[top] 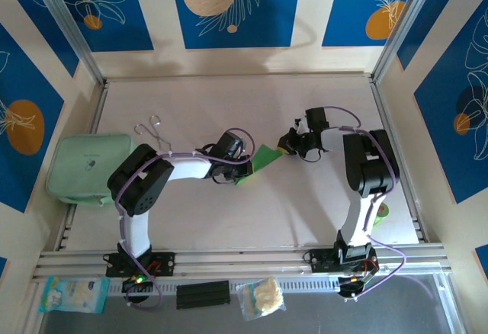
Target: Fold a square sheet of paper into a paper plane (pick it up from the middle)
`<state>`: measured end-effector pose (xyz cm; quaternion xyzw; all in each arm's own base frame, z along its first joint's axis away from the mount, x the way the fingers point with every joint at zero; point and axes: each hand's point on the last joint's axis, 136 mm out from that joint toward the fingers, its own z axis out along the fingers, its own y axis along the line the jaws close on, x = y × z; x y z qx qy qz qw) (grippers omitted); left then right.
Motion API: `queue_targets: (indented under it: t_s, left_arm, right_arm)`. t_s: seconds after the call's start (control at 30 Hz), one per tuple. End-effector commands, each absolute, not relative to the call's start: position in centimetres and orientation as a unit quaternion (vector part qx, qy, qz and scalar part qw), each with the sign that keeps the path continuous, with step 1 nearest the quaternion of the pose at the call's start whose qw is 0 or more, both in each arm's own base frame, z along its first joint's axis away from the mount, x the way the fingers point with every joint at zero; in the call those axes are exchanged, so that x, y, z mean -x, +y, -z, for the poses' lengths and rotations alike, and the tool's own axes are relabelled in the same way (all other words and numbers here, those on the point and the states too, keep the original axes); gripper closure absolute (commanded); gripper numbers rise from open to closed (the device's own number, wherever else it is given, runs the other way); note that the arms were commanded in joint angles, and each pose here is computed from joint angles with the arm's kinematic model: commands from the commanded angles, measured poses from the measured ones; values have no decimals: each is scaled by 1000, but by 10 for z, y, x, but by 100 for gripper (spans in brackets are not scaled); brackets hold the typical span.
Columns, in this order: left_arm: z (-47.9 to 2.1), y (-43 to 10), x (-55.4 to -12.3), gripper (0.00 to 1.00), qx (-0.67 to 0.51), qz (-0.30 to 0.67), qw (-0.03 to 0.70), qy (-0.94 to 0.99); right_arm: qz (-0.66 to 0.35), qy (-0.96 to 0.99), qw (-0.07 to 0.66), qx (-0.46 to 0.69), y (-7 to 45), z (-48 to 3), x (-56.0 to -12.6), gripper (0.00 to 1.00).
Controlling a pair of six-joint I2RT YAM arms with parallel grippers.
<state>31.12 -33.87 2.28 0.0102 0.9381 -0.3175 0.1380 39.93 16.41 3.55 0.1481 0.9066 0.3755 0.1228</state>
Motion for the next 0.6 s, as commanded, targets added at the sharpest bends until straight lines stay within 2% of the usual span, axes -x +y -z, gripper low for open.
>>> queue_targets:
  t_s: [0.0, 0.1, 0.37, 0.57]
  left_arm:
    - [3, -318, -291, 100, 1, 269, 83, 960]
    - [2, -320, -293, 100, -1, 270, 83, 959]
    - [3, -321, -293, 100, 1, 271, 80, 959]
    - [5, -318, -291, 100, 4, 266, 77, 961]
  right_arm:
    - [-383, 895, 192, -124, 163, -73, -408, 92]
    - [-384, 897, 193, -109, 174, -77, -395, 92]
    - [-399, 906, 112, -83, 229, -46, -350, 92]
    - [-385, 913, 91, -101, 227, -22, -346, 93]
